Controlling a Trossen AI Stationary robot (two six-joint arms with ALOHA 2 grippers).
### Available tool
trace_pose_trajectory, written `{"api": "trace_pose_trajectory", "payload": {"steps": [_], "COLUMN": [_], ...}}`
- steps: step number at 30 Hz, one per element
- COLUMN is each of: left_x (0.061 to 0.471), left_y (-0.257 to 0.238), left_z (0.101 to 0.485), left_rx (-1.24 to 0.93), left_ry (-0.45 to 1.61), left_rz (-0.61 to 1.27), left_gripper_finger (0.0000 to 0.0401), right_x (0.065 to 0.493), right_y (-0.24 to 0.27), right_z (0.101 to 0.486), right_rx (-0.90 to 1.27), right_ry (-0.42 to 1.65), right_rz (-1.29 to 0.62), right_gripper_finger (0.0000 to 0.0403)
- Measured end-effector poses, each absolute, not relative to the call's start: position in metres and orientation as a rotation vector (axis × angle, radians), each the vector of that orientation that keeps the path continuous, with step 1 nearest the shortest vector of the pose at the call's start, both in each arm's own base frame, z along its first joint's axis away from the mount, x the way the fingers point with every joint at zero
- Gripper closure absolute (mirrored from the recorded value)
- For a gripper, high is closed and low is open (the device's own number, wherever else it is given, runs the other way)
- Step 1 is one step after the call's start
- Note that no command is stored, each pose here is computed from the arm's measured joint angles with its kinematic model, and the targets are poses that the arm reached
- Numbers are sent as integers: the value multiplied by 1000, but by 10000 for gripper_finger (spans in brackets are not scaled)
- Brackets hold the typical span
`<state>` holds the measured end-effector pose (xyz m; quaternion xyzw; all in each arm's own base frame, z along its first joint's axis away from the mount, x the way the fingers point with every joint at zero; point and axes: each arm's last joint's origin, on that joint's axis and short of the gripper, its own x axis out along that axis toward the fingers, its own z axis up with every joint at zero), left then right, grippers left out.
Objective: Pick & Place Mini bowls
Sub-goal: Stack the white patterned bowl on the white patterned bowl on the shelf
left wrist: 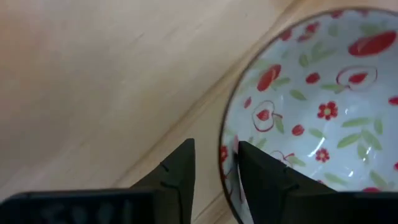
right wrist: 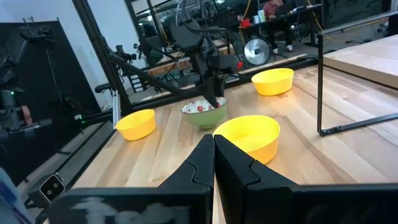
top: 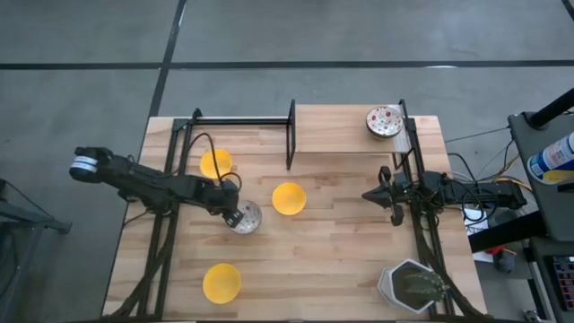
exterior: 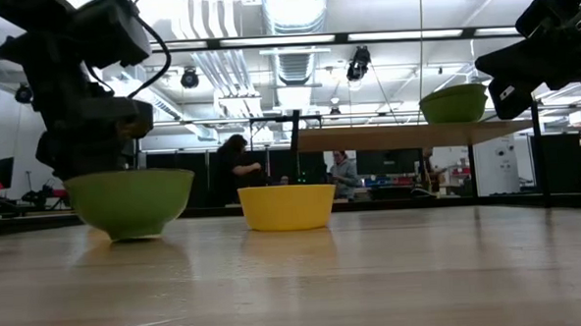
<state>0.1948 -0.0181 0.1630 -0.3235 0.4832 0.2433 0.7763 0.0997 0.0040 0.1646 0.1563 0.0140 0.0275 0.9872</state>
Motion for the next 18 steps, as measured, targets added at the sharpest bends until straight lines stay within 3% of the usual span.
{"api": "trace_pose_trajectory", "payload": {"steps": [9,18], "left_x": [199,206], "left_y": [-16,-12], "left_z": [167,182], "left_rx": [-715,-780], "left_ry": [988,895], "left_rz": [494,470], "left_gripper_finger": [388,396], "right_x": [100,100], "right_y": [4,4], "right_z": [165,165], "right_rx": [314,314], "right_ry": [28,28], "right_rz": [55,55], "right_gripper_finger": [394,394]}}
